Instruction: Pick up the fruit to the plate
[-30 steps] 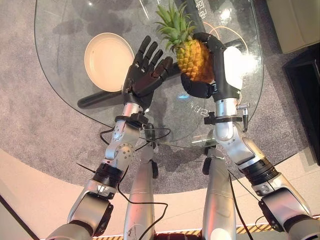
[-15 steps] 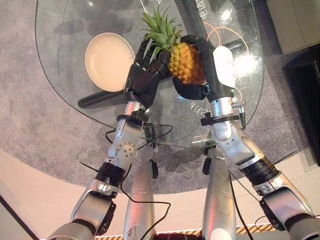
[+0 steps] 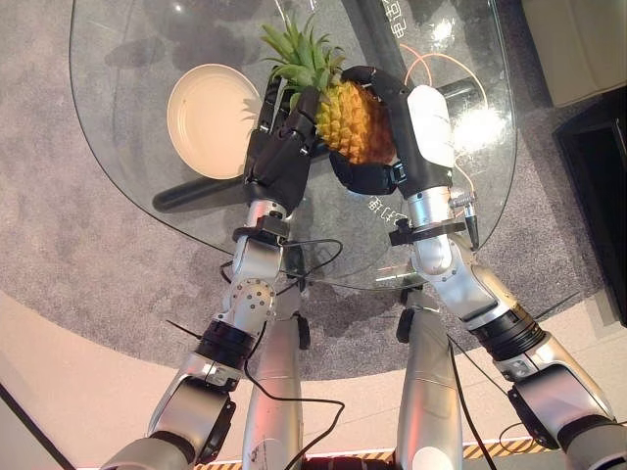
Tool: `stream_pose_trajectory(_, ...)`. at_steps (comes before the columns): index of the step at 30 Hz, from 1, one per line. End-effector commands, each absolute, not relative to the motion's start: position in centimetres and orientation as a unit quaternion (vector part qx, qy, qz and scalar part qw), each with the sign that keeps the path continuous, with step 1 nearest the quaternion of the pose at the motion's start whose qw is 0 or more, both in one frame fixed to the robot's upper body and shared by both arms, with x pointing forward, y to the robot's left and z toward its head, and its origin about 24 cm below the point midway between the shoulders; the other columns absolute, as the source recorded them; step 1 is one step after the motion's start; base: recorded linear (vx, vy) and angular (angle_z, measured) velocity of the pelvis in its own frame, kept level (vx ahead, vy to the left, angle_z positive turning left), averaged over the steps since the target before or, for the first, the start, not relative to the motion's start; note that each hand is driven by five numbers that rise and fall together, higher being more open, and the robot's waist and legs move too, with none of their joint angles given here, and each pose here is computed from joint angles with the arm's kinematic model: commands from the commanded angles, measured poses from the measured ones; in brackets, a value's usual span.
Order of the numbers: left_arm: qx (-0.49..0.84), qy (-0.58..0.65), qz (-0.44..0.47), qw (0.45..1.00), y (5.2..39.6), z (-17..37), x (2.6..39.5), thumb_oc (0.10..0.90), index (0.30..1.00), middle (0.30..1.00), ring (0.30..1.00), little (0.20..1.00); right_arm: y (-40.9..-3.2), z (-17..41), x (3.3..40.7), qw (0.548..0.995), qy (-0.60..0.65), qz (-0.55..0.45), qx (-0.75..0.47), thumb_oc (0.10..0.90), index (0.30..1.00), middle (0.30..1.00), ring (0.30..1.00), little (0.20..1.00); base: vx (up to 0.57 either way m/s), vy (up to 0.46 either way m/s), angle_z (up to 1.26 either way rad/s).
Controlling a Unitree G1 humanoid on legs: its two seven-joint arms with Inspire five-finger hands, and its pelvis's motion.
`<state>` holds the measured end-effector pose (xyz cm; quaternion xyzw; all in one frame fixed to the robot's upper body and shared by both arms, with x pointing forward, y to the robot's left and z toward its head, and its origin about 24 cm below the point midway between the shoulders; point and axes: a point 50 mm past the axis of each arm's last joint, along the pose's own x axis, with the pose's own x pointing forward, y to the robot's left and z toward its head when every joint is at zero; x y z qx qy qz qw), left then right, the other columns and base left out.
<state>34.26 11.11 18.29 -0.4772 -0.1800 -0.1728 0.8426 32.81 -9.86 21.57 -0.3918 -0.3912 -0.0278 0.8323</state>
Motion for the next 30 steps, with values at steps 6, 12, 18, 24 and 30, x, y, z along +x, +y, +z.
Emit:
stream_pose_trajectory(6, -0.467, -0.315, -0.263, 0.784, 10.2, 25.1, 32.0, 0.8, 0.9, 0.9, 0.9, 0.9, -5.0, 27.9, 27.7, 0.702, -0.603, 0.054, -0.375, 0.1, 0.3, 0.3, 0.3, 0.2, 0.0, 0.0, 0.0)
stream_pose_trajectory(12, -0.451, -0.32, -0.232, 0.8, 10.8, 25.0, 32.0, 0.8, 0.9, 0.9, 0.9, 0.9, -4.9, 27.7, 27.6, 0.684, -0.603, 0.07, -0.404, 0.1, 0.3, 0.3, 0.3, 0.2, 0.0, 0.0, 0.0)
stream_pose_trajectory(18, -0.45, -0.325, -0.206, 0.806, 11.3, 25.0, 31.9, 0.8, 0.9, 0.9, 0.9, 0.9, -5.1, 27.6, 27.7, 0.679, -0.605, 0.072, -0.411, 0.1, 0.3, 0.3, 0.3, 0.2, 0.0, 0.0, 0.0)
stream_pose_trajectory(24, -0.464, -0.332, -0.185, 0.8, 11.8, 25.1, 31.8, 0.8, 0.9, 0.9, 0.9, 0.9, -5.2, 27.7, 27.5, 0.671, -0.612, 0.074, -0.411, 0.1, 0.3, 0.3, 0.3, 0.2, 0.0, 0.0, 0.0)
stream_pose_trajectory(30, -0.475, -0.357, -0.184, 0.783, 12.1, 25.6, 31.3, 0.8, 0.9, 0.9, 0.9, 0.9, -5.0, 27.7, 27.5, 0.668, -0.612, 0.081, -0.416, 0.1, 0.3, 0.3, 0.3, 0.2, 0.0, 0.0, 0.0)
